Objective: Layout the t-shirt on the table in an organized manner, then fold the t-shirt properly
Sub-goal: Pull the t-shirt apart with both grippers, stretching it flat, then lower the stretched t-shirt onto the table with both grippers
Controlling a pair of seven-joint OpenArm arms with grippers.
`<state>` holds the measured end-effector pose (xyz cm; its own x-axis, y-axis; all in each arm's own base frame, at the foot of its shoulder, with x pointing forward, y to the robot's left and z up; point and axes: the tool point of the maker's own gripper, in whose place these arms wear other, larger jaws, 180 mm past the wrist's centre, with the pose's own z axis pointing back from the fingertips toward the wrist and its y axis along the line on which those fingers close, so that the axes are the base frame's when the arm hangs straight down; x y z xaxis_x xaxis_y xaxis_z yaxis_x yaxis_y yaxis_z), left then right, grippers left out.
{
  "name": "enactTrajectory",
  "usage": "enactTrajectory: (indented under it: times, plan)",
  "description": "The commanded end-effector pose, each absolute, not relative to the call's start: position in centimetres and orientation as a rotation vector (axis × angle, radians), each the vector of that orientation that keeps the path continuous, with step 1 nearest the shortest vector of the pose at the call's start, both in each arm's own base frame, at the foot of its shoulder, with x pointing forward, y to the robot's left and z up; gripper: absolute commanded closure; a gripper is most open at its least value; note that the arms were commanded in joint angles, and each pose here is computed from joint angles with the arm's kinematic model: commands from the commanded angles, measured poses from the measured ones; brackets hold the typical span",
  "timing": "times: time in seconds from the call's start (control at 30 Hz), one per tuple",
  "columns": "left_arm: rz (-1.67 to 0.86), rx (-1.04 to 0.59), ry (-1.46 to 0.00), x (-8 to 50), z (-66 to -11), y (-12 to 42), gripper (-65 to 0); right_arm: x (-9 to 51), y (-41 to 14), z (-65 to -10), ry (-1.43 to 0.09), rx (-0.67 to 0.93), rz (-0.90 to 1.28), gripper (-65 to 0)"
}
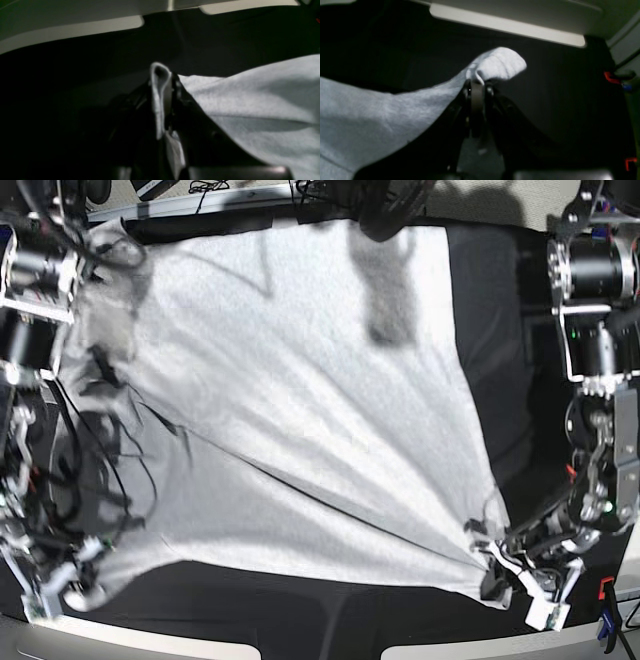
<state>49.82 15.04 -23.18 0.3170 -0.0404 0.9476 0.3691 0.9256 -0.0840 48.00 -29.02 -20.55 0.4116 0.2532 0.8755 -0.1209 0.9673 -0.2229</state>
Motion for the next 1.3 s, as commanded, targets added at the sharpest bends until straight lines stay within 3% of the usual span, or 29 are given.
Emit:
enactTrajectory:
  times: [0.0, 0.43, 0.6, 0.87, 1.1, 1.27]
  plan:
    - [-0.268, -0.297, -1.305, 51.1, -20.2, 15.7, 0.0, 49.3, -29.6, -18.1, -1.184, -0.148, 0.217, 0.0]
    - [-0.176, -0.294, -1.361, 53.4, -21.8, 17.8, 0.0, 55.8, -32.8, -17.3, -1.134, -0.054, 0.02, 0.0]
    - [-0.218, -0.208, -1.364, 53.6, -22.7, 18.6, 0.0, 56.9, -33.0, -15.0, -1.166, -0.065, 0.018, 0.0]
    - [-0.228, -0.194, -1.397, 54.3, -21.1, 18.6, 0.0, 57.8, -31.2, -14.6, -1.125, -0.19, 0.178, 0.0]
    - [-0.239, -0.183, -1.423, 55.5, -18.1, 18.6, 0.0, 58.0, -31.6, -14.6, -1.116, -0.254, 0.143, 0.0]
    - [-0.258, -0.191, -1.398, 55.6, -18.9, 17.9, 0.0, 58.1, -31.8, -14.5, -1.119, -0.27, 0.151, 0.0]
